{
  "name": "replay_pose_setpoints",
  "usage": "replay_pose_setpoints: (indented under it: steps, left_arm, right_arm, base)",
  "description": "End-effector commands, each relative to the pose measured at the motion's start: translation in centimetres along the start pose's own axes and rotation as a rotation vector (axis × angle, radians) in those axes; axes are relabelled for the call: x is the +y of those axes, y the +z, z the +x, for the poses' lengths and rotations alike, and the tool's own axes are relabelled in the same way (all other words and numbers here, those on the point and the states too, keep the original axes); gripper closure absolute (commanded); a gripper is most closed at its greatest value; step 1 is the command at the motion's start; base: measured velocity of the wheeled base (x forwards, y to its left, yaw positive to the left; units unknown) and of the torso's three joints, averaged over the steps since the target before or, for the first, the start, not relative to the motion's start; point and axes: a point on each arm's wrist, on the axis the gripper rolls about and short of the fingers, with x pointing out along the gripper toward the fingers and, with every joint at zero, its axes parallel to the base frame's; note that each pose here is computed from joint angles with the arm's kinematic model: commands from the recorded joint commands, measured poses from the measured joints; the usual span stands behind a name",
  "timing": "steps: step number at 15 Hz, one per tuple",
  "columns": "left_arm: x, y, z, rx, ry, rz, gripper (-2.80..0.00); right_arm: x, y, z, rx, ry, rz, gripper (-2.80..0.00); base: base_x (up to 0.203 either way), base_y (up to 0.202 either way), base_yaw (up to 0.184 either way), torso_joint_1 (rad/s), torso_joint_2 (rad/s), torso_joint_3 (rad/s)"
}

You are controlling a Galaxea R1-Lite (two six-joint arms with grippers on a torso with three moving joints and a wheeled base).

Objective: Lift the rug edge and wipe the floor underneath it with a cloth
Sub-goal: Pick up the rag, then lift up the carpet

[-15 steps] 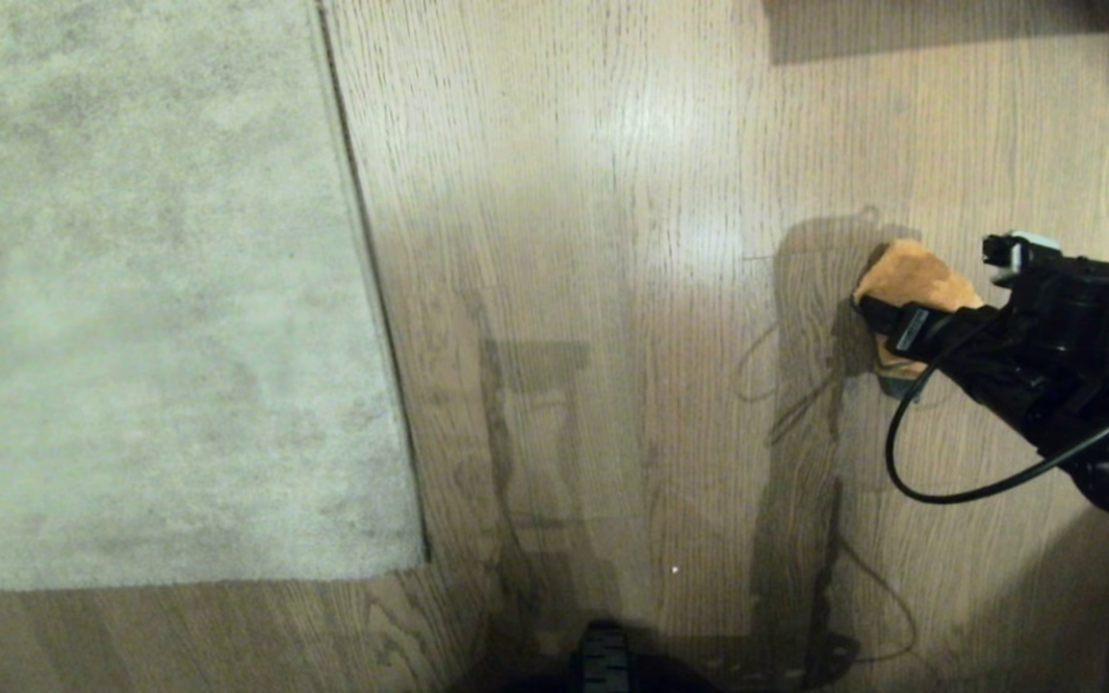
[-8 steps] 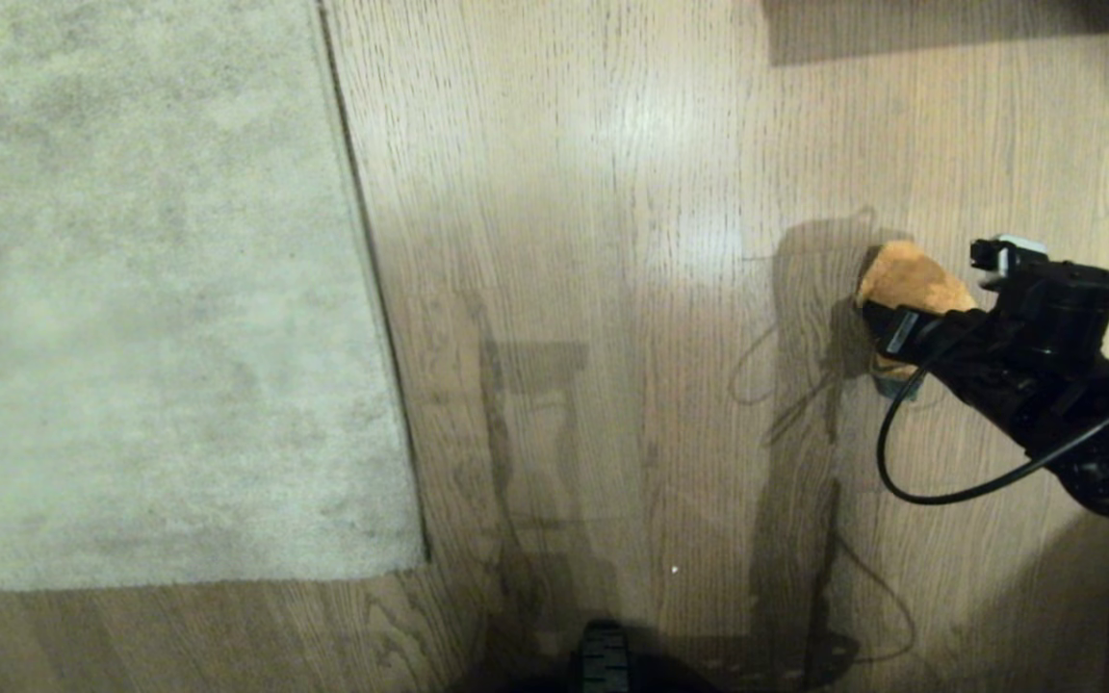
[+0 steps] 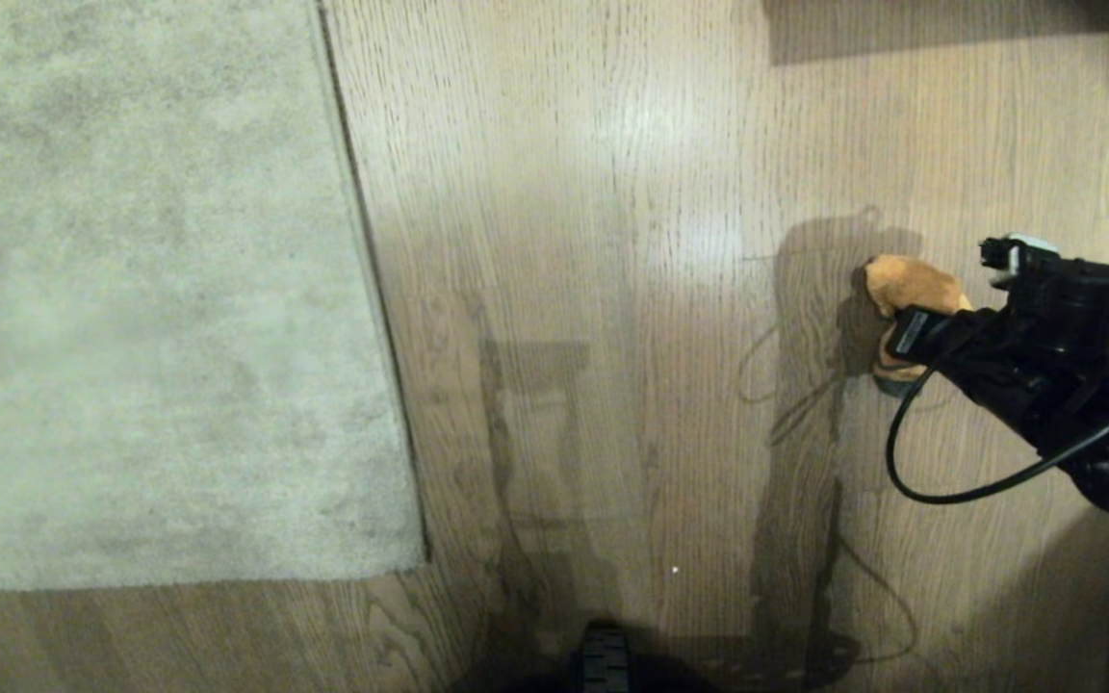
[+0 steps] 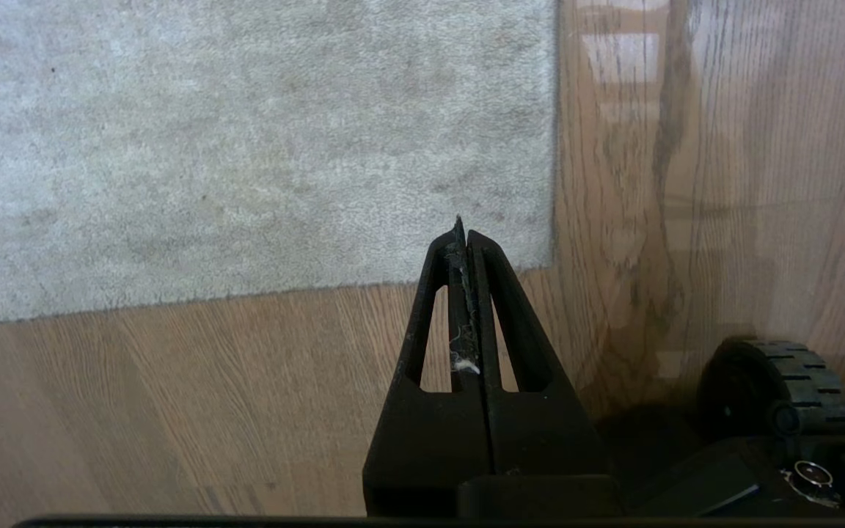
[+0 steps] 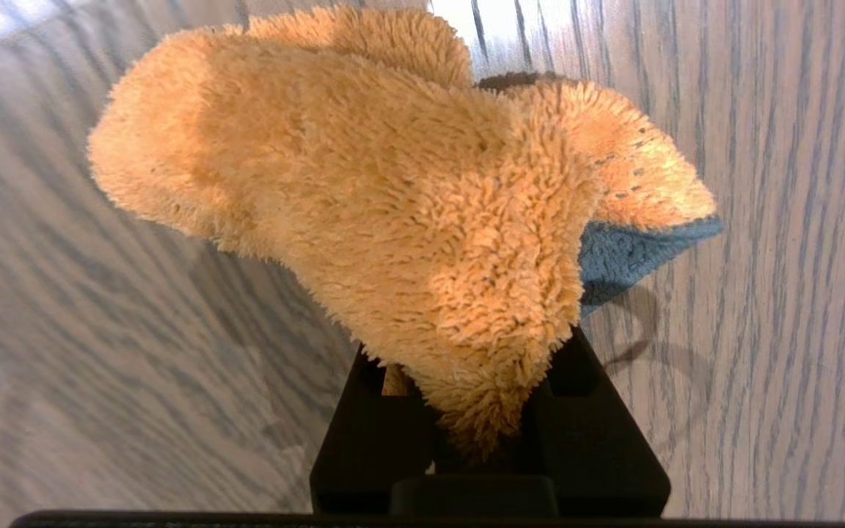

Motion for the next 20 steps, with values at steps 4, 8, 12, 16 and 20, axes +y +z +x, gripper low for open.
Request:
replay_pose_setpoints:
  steps: [4,8,12,16,20]
  left_arm:
    - [0.0,0.0,0.0,0.000,-0.002,-0.001,0.00]
    - [0.0,0.0,0.0,0.000,0.001,-0.001,0.00]
    - [0.0,0.0,0.0,0.000,-0.001,-0.001,0.00]
    - [0.0,0.0,0.0,0.000,0.001,-0.001,0.00]
    - [0.0,0.0,0.0,0.000,-0.001,-0.001,0.00]
  right_arm:
    - [0.0,2.4,-2.5,-0.068,0.015,0.017,0.00]
    - [-0.4,2.7,-4.1,-0.073,0.014,0.018,0.00]
    - [-1.3,2.5,-5.9,-0.070,-0.003,-0.009,0.00]
    - [-2.1,2.5,-8.8,-0.078,-0.009,-0.011,0.00]
    - [-2.7,2.8,-12.5,-0.112,0.003,-0.022,0.00]
  base:
    - [0.000,0.000,0.000,0.000,0.00,0.000]
    - [0.000,0.000,0.000,0.000,0.00,0.000]
    - [0.000,0.000,0.000,0.000,0.00,0.000]
    - [0.000,0.000,0.000,0.000,0.00,0.000]
    - [0.000,0.000,0.000,0.000,0.00,0.000]
